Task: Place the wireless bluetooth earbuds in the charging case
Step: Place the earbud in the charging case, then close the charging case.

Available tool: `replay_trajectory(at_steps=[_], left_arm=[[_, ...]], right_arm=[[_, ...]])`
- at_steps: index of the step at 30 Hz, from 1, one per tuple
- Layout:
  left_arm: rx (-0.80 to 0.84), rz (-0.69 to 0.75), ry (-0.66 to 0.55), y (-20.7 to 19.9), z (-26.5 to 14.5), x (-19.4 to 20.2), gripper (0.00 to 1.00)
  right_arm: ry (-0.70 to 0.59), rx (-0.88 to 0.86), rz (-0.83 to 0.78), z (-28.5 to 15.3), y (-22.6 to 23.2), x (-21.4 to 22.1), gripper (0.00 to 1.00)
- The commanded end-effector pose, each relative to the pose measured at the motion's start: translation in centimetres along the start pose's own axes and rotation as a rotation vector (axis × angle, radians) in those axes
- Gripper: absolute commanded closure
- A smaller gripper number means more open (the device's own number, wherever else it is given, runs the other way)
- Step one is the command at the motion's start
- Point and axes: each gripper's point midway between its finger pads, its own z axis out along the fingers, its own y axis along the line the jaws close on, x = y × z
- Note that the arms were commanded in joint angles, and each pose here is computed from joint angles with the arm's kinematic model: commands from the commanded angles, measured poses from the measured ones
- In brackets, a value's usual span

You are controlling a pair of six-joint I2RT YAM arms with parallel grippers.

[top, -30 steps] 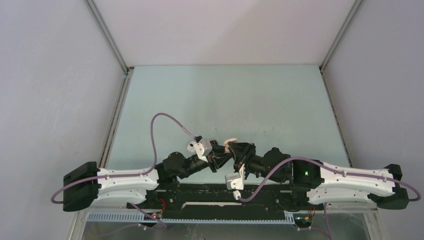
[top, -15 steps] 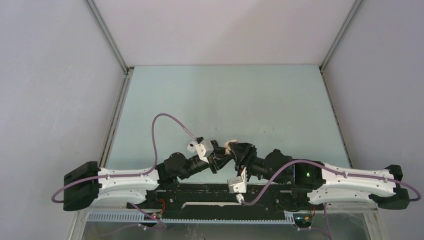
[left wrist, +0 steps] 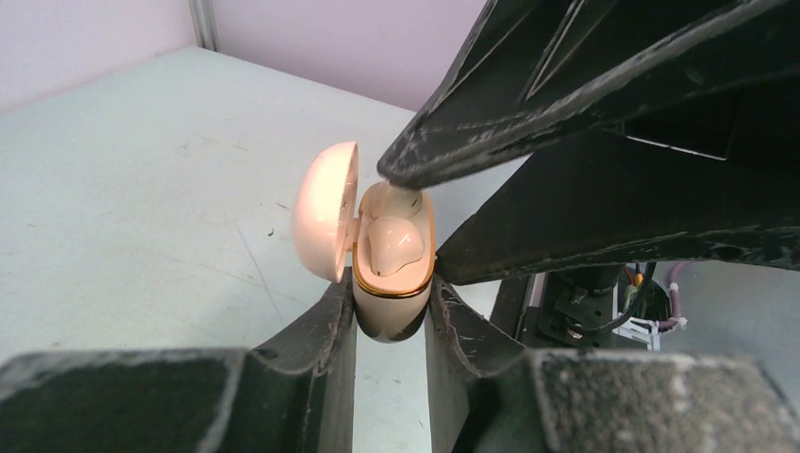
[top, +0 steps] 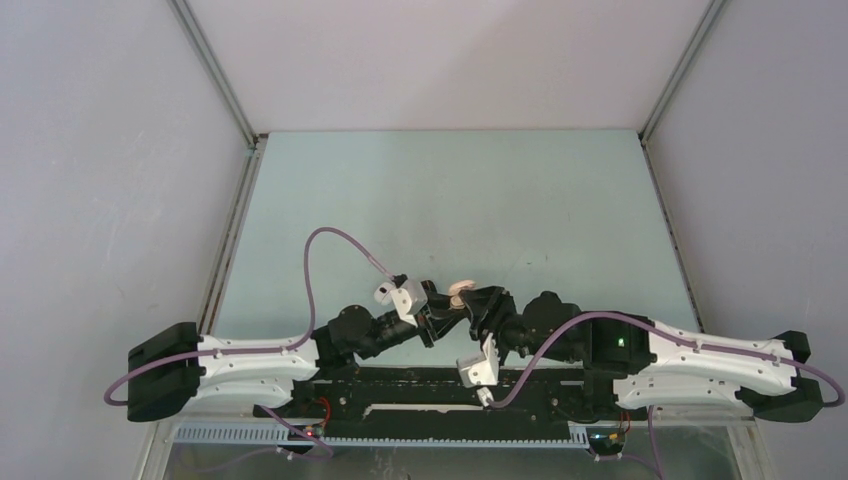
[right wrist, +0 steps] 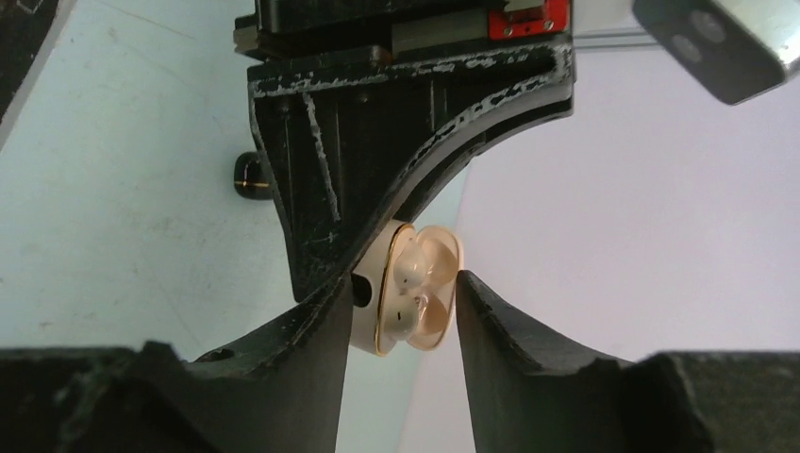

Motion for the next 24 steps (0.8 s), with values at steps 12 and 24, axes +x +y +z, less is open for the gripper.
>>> replay_trajectory(at_steps=[12, 24], left_arm=[[0.023, 0.036, -0.024, -0.4, 0.8, -0.9, 1.00], [0.087, 0.150, 0.044, -2.0, 1.8, -0.4, 1.00]], right_arm=[[-0.048, -0.081, 0.526, -4.3, -4.9, -0.4, 0.05], [0.068, -0.400, 0.831, -1.6, 0.0, 1.8, 0.00]])
